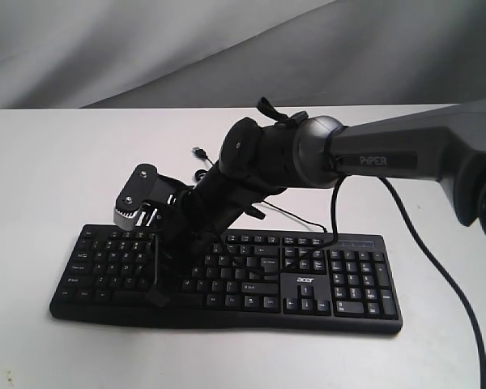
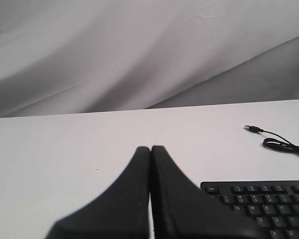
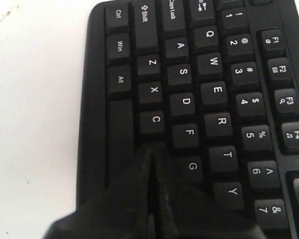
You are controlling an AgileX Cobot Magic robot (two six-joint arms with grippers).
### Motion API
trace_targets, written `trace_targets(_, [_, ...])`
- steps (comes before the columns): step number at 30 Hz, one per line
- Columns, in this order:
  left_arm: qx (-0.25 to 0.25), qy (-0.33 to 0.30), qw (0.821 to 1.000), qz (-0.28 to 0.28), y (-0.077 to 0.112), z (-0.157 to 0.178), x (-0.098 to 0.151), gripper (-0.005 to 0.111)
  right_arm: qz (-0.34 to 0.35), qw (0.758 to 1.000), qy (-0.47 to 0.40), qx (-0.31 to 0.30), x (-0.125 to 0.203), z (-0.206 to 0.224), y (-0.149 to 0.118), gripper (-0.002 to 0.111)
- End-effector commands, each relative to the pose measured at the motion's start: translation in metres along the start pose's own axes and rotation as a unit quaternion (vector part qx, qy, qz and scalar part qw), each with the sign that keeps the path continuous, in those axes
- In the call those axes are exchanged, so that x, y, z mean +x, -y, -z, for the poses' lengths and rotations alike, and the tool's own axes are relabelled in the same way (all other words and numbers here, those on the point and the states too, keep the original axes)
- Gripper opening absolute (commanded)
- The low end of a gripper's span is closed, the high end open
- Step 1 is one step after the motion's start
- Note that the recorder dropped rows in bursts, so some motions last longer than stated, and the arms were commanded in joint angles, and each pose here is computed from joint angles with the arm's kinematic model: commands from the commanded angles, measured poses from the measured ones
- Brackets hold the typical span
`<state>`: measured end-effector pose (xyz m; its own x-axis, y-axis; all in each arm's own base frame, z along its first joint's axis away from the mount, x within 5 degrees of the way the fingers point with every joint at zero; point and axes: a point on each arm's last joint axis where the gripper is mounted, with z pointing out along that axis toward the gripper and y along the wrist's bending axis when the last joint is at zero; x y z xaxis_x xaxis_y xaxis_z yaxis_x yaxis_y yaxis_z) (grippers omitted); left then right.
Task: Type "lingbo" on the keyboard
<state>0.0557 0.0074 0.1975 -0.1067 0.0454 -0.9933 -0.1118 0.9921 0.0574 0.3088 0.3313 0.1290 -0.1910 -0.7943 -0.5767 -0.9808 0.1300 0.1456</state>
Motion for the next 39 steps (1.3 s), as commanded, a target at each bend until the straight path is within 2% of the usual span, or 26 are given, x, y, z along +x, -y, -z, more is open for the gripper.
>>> trace_targets(1, [0.003, 0.003, 1.0, 0.001, 0.0, 0.0, 0.001, 0.001, 0.003, 1.0, -0.004, -0.001, 0.001, -0.001, -0.002, 0.0])
trace_targets(39, [0.003, 0.003, 1.0, 0.001, 0.0, 0.0, 0.001, 0.001, 0.002, 1.0, -0.02, 0.001, 0.011, -0.016, -0.001, 0.0])
